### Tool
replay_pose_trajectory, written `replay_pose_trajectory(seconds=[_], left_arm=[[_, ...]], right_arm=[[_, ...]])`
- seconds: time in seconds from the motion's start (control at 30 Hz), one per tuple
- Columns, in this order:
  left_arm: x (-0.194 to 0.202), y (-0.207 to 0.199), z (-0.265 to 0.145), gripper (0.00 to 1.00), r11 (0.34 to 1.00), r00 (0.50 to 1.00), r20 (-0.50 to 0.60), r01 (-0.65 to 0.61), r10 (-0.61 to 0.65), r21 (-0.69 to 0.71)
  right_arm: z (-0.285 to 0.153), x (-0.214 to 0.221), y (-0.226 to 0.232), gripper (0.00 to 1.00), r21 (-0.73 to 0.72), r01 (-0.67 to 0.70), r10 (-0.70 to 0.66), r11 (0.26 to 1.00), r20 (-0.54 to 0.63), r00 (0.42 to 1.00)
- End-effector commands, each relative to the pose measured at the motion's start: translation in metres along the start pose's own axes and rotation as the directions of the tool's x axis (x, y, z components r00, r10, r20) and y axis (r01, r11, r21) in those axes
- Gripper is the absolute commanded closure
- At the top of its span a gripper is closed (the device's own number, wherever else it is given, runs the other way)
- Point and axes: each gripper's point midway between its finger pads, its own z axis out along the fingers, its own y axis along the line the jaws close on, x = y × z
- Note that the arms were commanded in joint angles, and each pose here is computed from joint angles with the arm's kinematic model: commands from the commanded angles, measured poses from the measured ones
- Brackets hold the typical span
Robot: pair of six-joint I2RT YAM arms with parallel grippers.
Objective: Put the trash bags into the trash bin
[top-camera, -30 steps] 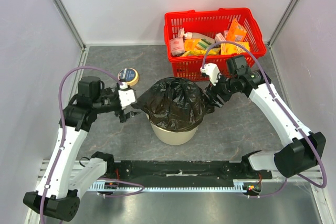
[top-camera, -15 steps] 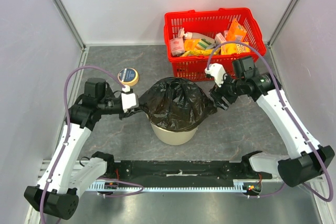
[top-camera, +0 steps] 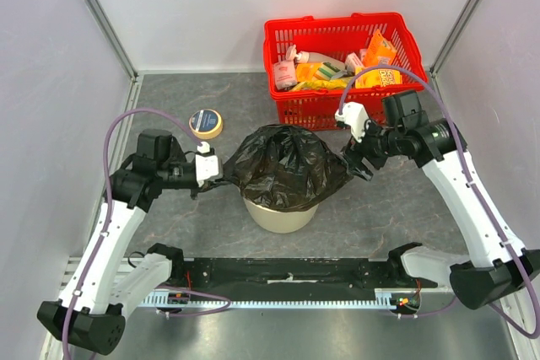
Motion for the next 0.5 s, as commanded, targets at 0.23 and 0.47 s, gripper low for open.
replay_pose_trajectory(seconds=[0.23, 0.47], left_arm=[[-0.041, -0.014, -0.023, 0.98, 0.995, 0.995, 0.04, -0.092, 0.091, 0.027], [-0.06, -0.026, -0.037, 0.98, 0.994, 0.993, 0.048, -0.107, 0.105, 0.038]], right_arm=[[-0.005, 0.009, 0.057, 0.07, -0.287, 0.076, -0.063, 0.955, 0.055, 0.997], [0.014, 0.014, 0.058, 0.06, -0.303, 0.067, -0.047, 0.951, 0.072, 0.996]])
